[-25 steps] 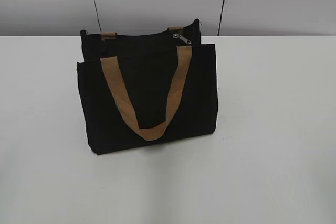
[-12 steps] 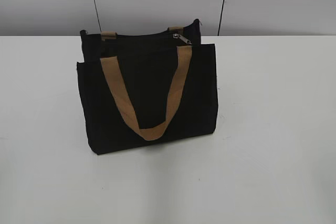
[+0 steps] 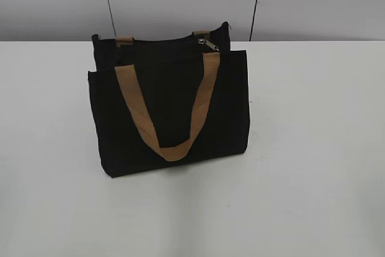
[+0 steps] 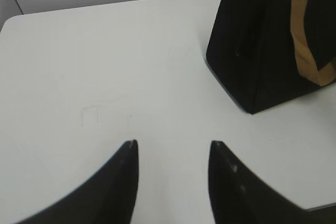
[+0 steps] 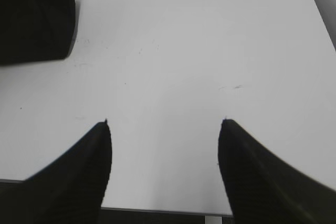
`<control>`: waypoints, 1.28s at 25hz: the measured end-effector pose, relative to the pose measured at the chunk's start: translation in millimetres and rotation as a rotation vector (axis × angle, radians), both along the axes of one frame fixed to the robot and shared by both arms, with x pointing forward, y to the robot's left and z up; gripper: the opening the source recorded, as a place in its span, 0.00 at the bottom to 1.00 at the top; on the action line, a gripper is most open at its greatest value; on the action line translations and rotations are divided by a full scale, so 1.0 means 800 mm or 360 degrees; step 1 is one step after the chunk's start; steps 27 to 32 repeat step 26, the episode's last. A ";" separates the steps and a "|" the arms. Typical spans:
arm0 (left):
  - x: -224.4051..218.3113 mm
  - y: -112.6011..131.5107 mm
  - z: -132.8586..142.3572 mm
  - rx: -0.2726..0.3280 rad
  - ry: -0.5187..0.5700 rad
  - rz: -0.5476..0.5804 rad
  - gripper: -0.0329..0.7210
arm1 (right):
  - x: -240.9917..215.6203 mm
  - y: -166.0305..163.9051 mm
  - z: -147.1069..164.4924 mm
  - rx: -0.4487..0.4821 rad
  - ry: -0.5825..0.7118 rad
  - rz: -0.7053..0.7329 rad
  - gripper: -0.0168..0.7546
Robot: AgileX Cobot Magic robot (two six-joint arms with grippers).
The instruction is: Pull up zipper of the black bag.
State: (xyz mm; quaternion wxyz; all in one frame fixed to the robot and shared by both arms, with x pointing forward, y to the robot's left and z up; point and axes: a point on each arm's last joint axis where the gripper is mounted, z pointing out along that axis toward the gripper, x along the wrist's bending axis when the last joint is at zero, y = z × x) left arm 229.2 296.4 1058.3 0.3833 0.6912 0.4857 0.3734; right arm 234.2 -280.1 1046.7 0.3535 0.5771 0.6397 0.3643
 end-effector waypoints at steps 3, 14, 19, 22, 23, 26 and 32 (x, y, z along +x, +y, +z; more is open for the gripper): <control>0.000 0.000 0.000 -0.0001 0.0000 -0.0001 0.47 | 0.000 0.000 0.000 0.0006 0.0001 -0.0005 0.66; 0.000 -0.001 0.000 -0.0009 0.0002 -0.0008 0.43 | 0.000 -0.003 0.000 0.0032 -0.0002 -0.0060 0.66; 0.000 -0.001 0.000 -0.0010 0.0004 -0.0009 0.40 | 0.000 -0.003 0.000 0.0032 -0.0002 -0.0060 0.66; 0.000 -0.001 0.000 -0.0010 0.0004 -0.0009 0.40 | 0.000 -0.003 0.000 0.0032 -0.0002 -0.0060 0.66; 0.000 -0.001 0.000 -0.0010 0.0004 -0.0009 0.40 | 0.000 -0.003 0.000 0.0032 -0.0002 -0.0060 0.66; 0.000 -0.001 0.000 -0.0010 0.0004 -0.0009 0.38 | 0.000 -0.003 0.000 0.0032 -0.0002 -0.0060 0.66; 0.000 -0.001 0.000 -0.0010 0.0004 -0.0009 0.38 | 0.000 -0.003 0.000 0.0032 -0.0002 -0.0060 0.66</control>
